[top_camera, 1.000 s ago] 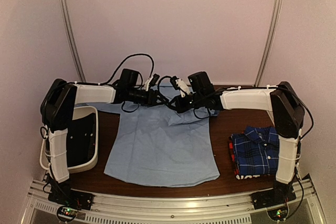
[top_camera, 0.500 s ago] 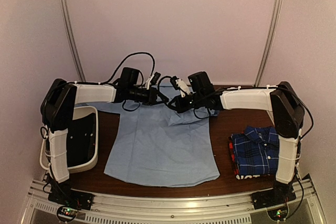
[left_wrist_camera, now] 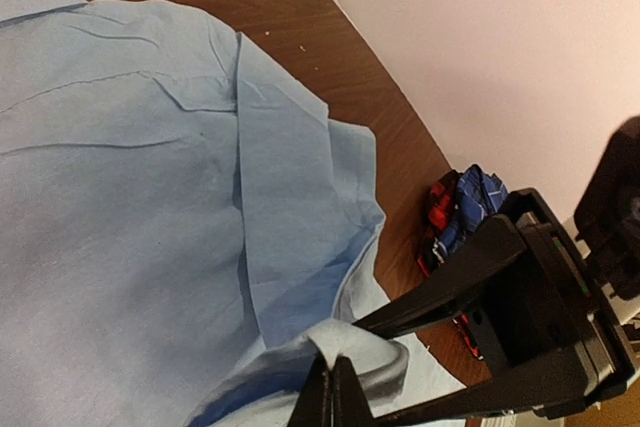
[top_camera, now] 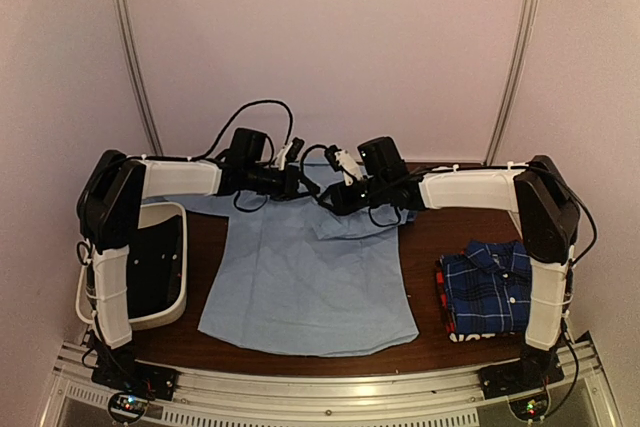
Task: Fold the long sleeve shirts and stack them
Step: Pass from the right arm to the left, then pick up the corner of the shirt from the center of the board.
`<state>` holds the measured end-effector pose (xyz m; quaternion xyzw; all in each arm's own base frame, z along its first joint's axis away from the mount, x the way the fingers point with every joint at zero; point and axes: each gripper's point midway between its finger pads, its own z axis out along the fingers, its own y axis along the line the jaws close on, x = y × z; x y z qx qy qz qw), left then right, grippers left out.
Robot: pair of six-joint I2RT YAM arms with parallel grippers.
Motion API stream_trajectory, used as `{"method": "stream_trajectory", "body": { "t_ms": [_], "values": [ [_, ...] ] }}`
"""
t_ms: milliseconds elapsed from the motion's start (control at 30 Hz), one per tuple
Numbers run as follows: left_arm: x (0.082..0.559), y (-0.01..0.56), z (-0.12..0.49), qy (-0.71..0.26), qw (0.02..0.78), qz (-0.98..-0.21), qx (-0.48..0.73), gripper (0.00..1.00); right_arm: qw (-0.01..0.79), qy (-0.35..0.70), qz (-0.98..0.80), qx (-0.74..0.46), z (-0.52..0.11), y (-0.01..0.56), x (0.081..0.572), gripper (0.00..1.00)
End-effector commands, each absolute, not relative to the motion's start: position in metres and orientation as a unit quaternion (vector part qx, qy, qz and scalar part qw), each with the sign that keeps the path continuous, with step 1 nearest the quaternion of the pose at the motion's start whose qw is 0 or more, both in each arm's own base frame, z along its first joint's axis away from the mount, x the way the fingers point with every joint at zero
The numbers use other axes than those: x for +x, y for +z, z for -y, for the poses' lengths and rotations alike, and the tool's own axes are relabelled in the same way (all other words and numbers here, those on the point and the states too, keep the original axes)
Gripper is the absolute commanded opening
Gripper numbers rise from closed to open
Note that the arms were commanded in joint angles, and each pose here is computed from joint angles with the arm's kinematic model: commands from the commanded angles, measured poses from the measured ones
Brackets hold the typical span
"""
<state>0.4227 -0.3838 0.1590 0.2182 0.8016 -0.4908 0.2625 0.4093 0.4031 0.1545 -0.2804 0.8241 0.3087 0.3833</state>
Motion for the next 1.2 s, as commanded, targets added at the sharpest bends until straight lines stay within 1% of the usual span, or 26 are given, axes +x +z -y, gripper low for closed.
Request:
{"method": "stream_trajectory", "body": {
  "t_ms": [0, 67, 133, 233, 333, 500, 667, 767, 900, 1167],
  "values": [
    [0.439, 0.197, 0.373, -0.459, 0.327, -0.804, 0.189, 0.0, 0.401, 0.292, -0.83, -0.256, -0.396, 0.165, 0.421, 0.42],
    [0.446, 0.203, 0.365, -0.44, 0.343, -0.812, 0.174, 0.0, 0.406, 0.284, -0.835, -0.239, -0.388, 0.171, 0.426, 0.5],
    [0.451, 0.205, 0.355, -0.419, 0.353, -0.822, 0.157, 0.0, 0.412, 0.281, -0.839, -0.217, -0.375, 0.178, 0.432, 0.55],
    [0.461, 0.215, 0.337, -0.395, 0.374, -0.828, 0.137, 0.0, 0.422, 0.269, -0.848, -0.176, -0.346, 0.184, 0.44, 0.65],
    [0.469, 0.228, 0.323, -0.376, 0.396, -0.828, 0.129, 0.0, 0.425, 0.248, -0.861, -0.131, -0.312, 0.181, 0.447, 0.7],
    [0.487, 0.256, 0.302, -0.334, 0.439, -0.824, 0.129, 0.0, 0.413, 0.218, -0.883, -0.048, -0.254, 0.159, 0.454, 0.71],
    [0.509, 0.291, 0.28, -0.308, 0.48, -0.813, 0.119, 0.0, 0.407, 0.204, -0.89, -0.011, -0.224, 0.149, 0.446, 0.71],
    [0.522, 0.308, 0.269, -0.294, 0.504, -0.804, 0.115, 0.0, 0.397, 0.198, -0.896, -0.005, -0.219, 0.142, 0.438, 0.73],
    [0.54, 0.318, 0.261, -0.279, 0.52, -0.799, 0.114, 0.0, 0.369, 0.197, -0.909, 0.002, -0.215, 0.128, 0.422, 0.72],
    [0.558, 0.336, 0.248, -0.262, 0.547, -0.788, 0.11, 0.0, 0.304, 0.186, -0.934, -0.019, -0.225, 0.097, 0.364, 0.7]
  ]
}}
